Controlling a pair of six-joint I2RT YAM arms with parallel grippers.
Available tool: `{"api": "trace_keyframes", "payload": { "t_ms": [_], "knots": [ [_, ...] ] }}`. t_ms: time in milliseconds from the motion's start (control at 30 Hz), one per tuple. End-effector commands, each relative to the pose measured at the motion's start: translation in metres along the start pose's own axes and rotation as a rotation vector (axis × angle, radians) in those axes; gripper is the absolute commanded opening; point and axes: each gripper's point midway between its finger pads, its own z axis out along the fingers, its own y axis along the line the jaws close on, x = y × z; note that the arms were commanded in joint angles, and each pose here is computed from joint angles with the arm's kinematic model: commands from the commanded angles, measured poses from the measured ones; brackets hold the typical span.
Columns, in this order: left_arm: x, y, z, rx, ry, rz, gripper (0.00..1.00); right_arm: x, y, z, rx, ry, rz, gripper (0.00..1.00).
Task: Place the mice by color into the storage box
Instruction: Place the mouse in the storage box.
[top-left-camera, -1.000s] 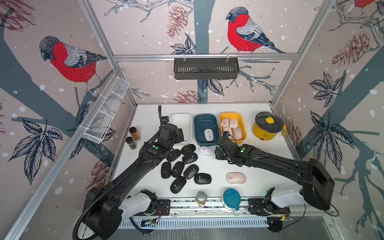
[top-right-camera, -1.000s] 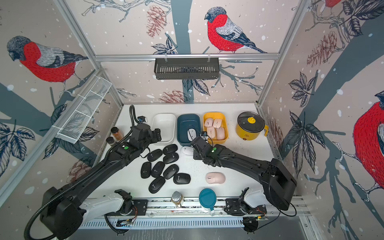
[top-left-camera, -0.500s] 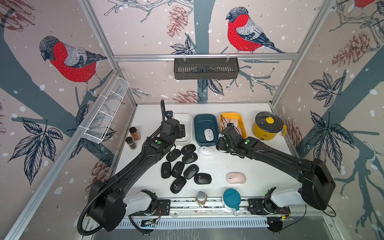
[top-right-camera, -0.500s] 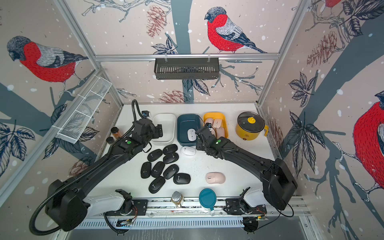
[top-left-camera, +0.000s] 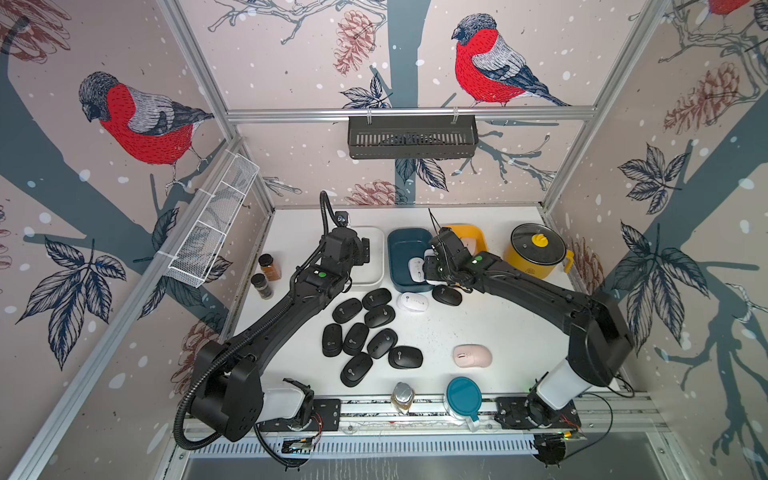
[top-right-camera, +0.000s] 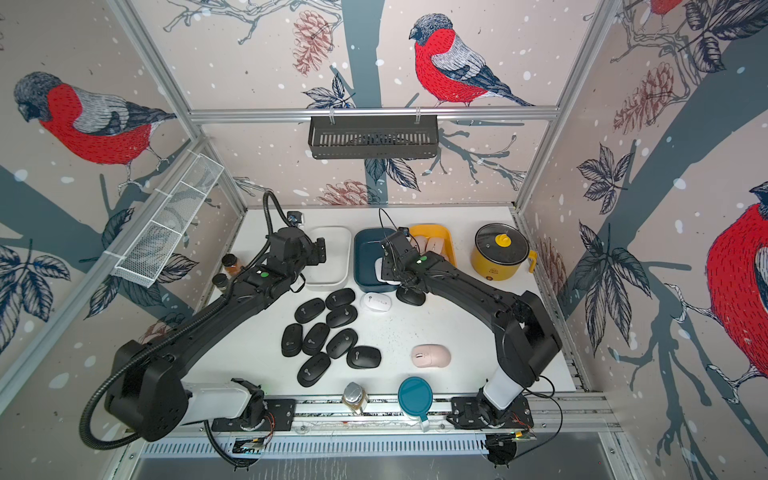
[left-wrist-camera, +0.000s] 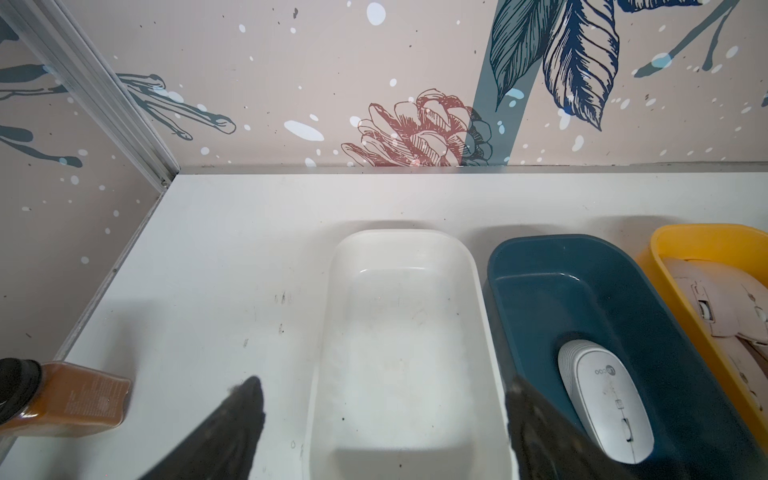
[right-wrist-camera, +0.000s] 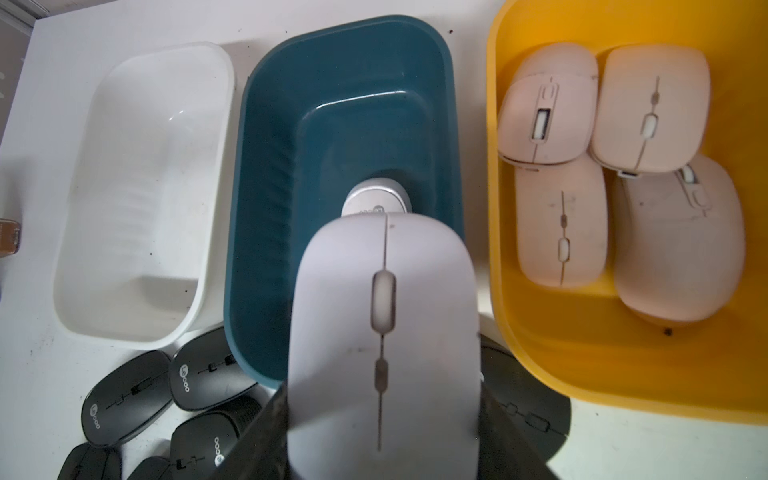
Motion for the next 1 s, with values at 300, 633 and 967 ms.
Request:
{"api": "trace_keyframes", "payload": {
  "t_ms": [300,633,967],
  "knots": [
    [-0.013,0.003,-0.002,0.041,-0.083,-0.038,0.90,-0.019,0.021,0.040,-0.004,0.028,-0.078,0.55],
    [-0.014,0.001,-0.005,0.060,-0.080,-0.068,0.90,-0.018,0.029,0.077,-0.007,0.059,-0.097,0.55],
    [-0.013,0.003,-0.003,0.045,-0.077,-0.058,0.90,-0.018,0.036,0.099,-0.013,0.084,-0.105,0.55]
  ]
}}
